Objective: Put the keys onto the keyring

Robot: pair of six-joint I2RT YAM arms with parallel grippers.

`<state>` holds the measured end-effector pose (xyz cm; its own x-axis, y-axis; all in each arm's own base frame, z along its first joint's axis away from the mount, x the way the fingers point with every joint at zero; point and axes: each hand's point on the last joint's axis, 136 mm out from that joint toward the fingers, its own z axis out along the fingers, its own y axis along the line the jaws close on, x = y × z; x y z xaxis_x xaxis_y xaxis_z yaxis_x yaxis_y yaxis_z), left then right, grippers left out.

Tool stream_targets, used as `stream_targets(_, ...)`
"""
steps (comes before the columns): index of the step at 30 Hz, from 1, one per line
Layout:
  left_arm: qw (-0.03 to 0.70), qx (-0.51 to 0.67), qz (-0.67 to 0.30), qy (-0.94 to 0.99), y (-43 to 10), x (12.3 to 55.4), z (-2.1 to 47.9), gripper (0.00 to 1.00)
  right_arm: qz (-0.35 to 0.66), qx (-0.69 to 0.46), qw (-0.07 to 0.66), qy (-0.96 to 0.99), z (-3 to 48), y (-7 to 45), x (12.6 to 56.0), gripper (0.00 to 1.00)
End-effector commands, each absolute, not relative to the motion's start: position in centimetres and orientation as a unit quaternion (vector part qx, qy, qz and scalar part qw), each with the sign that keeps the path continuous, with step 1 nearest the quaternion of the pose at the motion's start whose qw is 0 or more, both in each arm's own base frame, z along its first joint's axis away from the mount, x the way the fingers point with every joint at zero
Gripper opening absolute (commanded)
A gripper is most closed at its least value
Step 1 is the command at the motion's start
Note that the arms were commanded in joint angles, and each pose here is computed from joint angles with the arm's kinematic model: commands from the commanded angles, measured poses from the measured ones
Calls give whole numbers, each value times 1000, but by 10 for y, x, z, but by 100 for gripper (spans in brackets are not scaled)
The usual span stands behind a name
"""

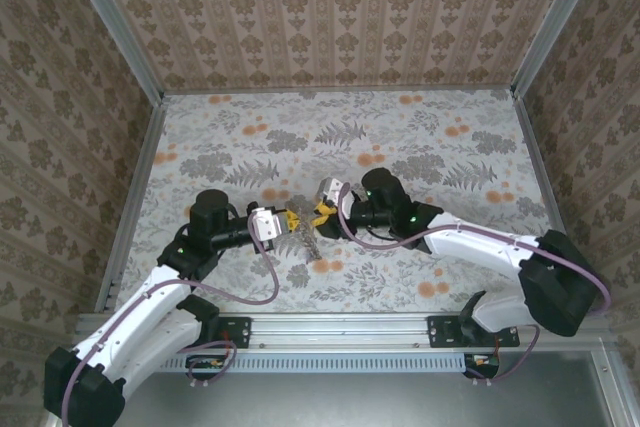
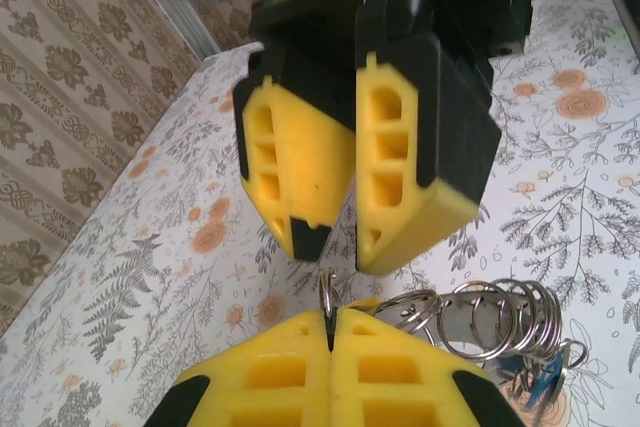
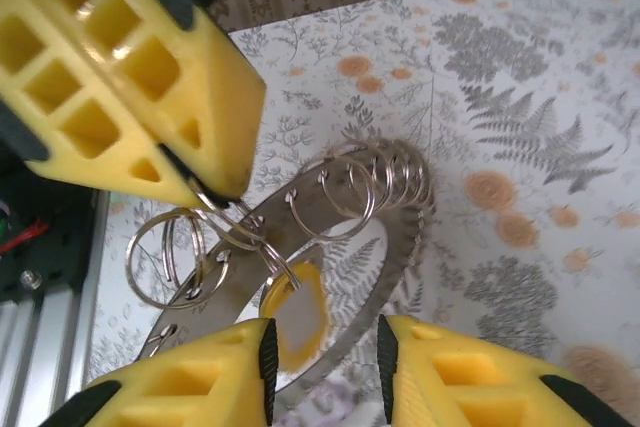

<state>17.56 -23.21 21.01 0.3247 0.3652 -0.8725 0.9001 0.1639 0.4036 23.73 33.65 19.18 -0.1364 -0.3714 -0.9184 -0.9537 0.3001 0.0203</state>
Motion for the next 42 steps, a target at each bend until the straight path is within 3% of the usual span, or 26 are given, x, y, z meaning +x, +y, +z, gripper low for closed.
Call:
stream_targets(1,573,594,-270,496,-238,167,228,0,284,-557,466,626,218,329,230,36)
stream_targets(9,571,595,-301,480,-245,159,235,0,240,-628,476,567,229,327,214,26)
stream_targets(23,559,603,-333,460,-260,152,238,0,237,-641,472,558,224,337,216,31)
stream_targets(28,557,604,-331,465,-262,153,236,0,236,-648,464,557,222,335,213,9)
stream_targets(33,548,598,-316,493,-259,161,228,0,229,-659,455,553,222,331,209,0)
stream_targets(34,542,594,-308,509,-258,165,225,1,226,-663,452,552,222,330,207,0)
stream_targets(38,502,590,-290,562,-254,175,208,20,197,-667,440,568,220,325,212,0)
stream_targets(42,480,590,-293,579,-255,177,203,21,147,-674,411,596,211,319,221,0)
